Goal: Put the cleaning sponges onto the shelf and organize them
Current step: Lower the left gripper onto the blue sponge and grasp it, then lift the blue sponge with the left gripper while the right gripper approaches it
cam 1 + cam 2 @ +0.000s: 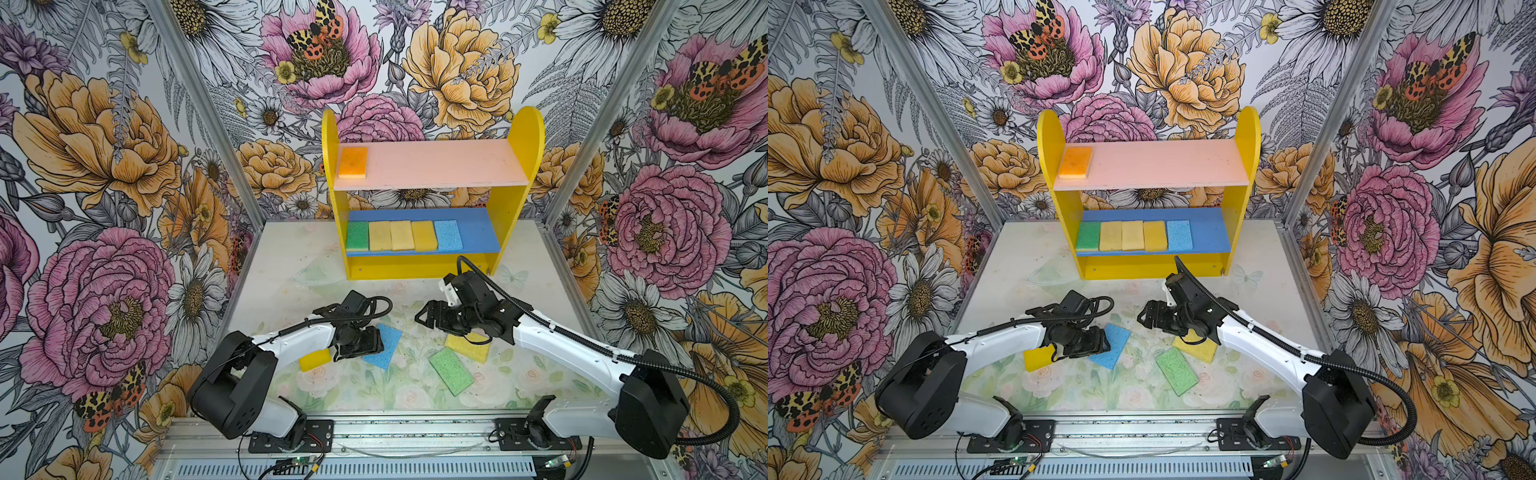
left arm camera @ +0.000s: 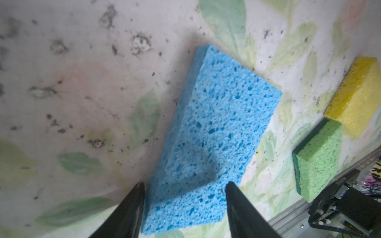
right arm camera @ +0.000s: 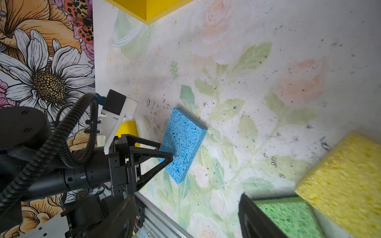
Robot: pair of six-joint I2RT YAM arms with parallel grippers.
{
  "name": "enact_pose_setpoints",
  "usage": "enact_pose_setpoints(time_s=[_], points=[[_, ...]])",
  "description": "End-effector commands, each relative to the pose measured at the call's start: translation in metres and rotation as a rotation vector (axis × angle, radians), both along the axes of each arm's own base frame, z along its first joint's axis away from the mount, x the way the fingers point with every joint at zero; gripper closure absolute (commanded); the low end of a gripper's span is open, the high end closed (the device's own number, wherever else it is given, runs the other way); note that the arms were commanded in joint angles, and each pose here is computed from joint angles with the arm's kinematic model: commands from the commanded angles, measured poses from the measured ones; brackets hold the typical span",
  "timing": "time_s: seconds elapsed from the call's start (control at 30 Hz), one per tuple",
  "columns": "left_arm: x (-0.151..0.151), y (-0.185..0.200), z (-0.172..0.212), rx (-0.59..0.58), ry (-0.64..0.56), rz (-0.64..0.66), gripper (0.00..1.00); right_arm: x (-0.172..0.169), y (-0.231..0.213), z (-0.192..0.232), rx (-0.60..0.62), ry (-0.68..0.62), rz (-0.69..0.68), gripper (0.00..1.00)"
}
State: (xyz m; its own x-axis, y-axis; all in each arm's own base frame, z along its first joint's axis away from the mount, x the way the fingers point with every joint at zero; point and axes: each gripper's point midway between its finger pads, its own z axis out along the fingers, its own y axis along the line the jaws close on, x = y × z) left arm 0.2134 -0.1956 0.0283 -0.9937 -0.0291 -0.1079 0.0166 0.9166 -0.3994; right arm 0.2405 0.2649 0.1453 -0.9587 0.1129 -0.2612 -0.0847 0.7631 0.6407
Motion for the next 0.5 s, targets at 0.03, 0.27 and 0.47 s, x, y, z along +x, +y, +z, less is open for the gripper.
enact_pose_setpoints(time_s=[0.03, 0.27, 0.47], points=[[-0.005, 0.001, -0.010, 0.016, 0.008, -0.016, 0.54, 0.004, 0.002, 0.002, 0.000, -0.037, 0.003, 0.21], [-0.011, -0.011, -0.002, -0.084, 0.021, -0.012, 0.87, 0.004, 0.002, 0.001, 0.001, -0.033, 0.000, 0.21], [0.009, -0.027, 0.044, -0.311, -0.067, 0.104, 0.92, 0.000, 0.012, 0.006, 0.017, -0.035, 0.035, 0.21]])
